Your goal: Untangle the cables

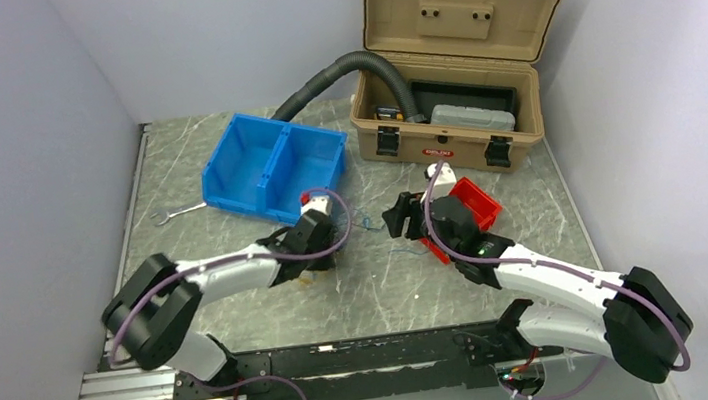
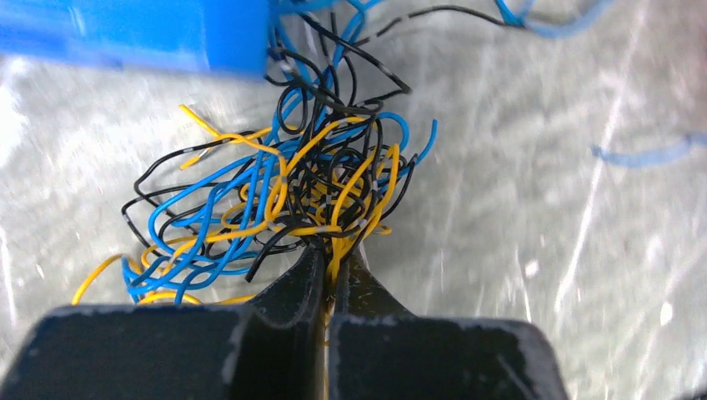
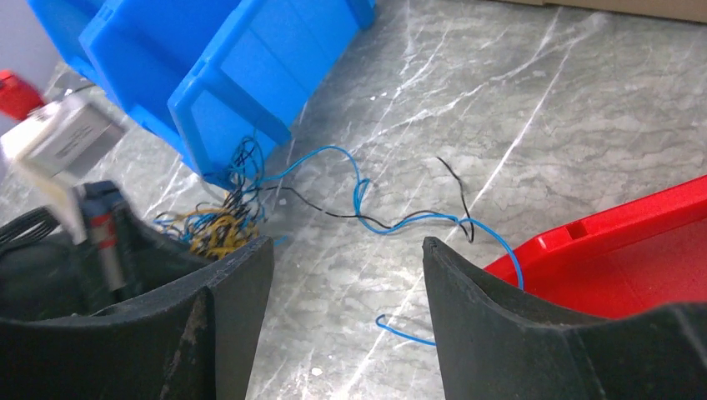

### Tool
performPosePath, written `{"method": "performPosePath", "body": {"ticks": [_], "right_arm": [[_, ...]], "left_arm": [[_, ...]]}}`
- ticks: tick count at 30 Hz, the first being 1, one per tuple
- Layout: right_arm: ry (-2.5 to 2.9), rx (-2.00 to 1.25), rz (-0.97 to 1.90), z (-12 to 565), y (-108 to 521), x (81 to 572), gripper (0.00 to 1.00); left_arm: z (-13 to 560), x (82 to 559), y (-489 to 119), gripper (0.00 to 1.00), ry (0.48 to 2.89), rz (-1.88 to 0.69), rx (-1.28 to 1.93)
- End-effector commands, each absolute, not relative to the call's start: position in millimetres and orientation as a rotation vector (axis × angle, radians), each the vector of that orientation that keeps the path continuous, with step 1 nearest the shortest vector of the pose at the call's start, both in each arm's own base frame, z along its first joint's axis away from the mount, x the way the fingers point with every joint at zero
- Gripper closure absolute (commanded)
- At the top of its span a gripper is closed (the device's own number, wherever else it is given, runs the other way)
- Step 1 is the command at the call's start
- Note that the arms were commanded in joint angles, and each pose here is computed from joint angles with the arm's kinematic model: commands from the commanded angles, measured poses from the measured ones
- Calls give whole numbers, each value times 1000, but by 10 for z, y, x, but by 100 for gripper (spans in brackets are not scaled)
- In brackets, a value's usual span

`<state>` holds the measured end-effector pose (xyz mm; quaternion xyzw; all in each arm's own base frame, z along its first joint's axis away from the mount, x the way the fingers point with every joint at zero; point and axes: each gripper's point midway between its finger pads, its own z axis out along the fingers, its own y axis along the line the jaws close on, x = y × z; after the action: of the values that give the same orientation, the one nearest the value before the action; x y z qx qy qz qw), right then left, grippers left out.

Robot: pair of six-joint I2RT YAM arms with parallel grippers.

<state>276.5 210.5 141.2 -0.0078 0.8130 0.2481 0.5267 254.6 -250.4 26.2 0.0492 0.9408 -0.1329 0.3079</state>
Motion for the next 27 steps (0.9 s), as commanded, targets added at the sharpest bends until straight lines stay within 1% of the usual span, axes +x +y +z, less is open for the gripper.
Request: {"method": "performPosePath", "body": {"ticks": [1, 5, 10, 13, 16, 18, 23, 27], "right_arm": [[1926, -35, 630, 1433, 2167, 2770, 32], [1903, -133, 700, 1459, 2293, 2690, 31], [1895, -261, 795, 1468, 2469, 2565, 30], [1897, -325, 859, 1445, 2551, 2458, 30], [1903, -352, 889, 1423, 2578, 2393, 30], [1903, -352, 900, 1418, 2580, 2370, 30], [1880, -309, 918, 1453, 2578, 2396, 29], [1881, -299, 955, 1457, 2623, 2383, 29]], "left_arm": [[669, 2315, -2744, 100, 2278, -651, 385], [893, 2117, -2833, 100, 2098, -824, 560], [1036, 1977, -2883, 100, 1956, -928, 655], [1071, 1992, -2881, 100, 1921, -917, 671], [1058, 2080, -2896, 100, 1969, -861, 683], [1082, 2072, -2973, 100, 1986, -868, 748], [1252, 2095, -3056, 100, 1899, -887, 809], [1219, 2040, -3011, 100, 1844, -897, 823]]}}
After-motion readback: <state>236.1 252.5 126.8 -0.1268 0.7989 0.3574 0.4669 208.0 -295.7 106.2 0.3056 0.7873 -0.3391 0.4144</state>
